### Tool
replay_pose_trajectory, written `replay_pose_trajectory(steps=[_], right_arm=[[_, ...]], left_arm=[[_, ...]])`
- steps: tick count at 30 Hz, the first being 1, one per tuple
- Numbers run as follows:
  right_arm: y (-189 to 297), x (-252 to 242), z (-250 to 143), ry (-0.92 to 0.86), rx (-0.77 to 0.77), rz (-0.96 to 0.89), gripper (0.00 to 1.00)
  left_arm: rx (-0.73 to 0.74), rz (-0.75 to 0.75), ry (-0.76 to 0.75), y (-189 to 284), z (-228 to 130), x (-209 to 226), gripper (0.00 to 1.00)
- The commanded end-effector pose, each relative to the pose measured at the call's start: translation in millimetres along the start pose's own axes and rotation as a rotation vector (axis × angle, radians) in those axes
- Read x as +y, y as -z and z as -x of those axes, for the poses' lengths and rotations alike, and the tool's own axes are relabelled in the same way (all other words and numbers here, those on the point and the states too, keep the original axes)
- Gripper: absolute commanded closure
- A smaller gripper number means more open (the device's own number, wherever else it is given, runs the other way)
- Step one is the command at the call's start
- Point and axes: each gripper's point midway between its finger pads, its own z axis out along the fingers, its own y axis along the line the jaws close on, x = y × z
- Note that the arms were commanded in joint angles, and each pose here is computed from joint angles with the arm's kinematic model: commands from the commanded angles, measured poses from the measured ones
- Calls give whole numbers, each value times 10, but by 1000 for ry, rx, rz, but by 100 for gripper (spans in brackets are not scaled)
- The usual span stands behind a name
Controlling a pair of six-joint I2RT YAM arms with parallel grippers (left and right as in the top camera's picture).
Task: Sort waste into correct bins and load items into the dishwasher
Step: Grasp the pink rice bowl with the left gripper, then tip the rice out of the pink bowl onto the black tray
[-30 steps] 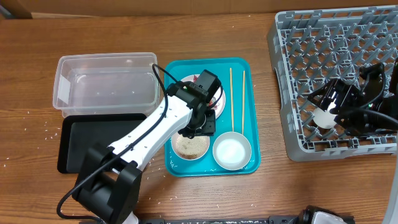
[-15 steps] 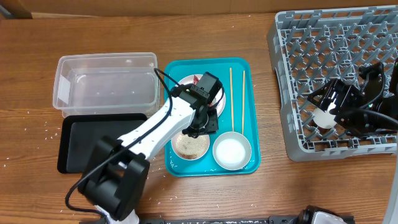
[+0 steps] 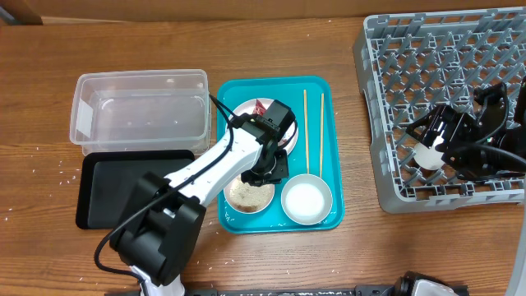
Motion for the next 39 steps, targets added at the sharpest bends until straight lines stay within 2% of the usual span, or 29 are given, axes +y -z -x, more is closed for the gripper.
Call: replay_pose_trajectory(steps=[1,3,5,13,16,18,21,26,29,33,39], right_arm=[[37,57,14,21,-13,16,0],[37,57,14,21,-13,16,0],[37,57,14,21,-13,16,0],[38,57,13,21,-13,16,0],[38,57,14,22,-13,16,0],[38,57,14,22,-13,16,0],[38,57,13,21,-13,16,0],[38,56,14,22,-13,16,0],[38,51,17,22,-15,12,0],[38,50,18,22,-15,12,0],[37,52,26,23,-18,13,0]], left_arm=[[52,25,-8,-145,-81,43,85],[54,27,-15,-156,-82,47,88],[53,29,-26,-156,-80,51,96],[43,15,-112,-49,-43,-1,96],[8,13,-133,255,48,-41,96],[-51,-19,-171,678,166,-99,96],[-112,-57,-165,1064,274,-62,96],[-135,-218,-116,1509,378,181,96],[-93,-315,-52,1652,425,541,96],[-68,-475,-5,1763,444,899,96],[-124,-707,109,1790,467,1455,96]])
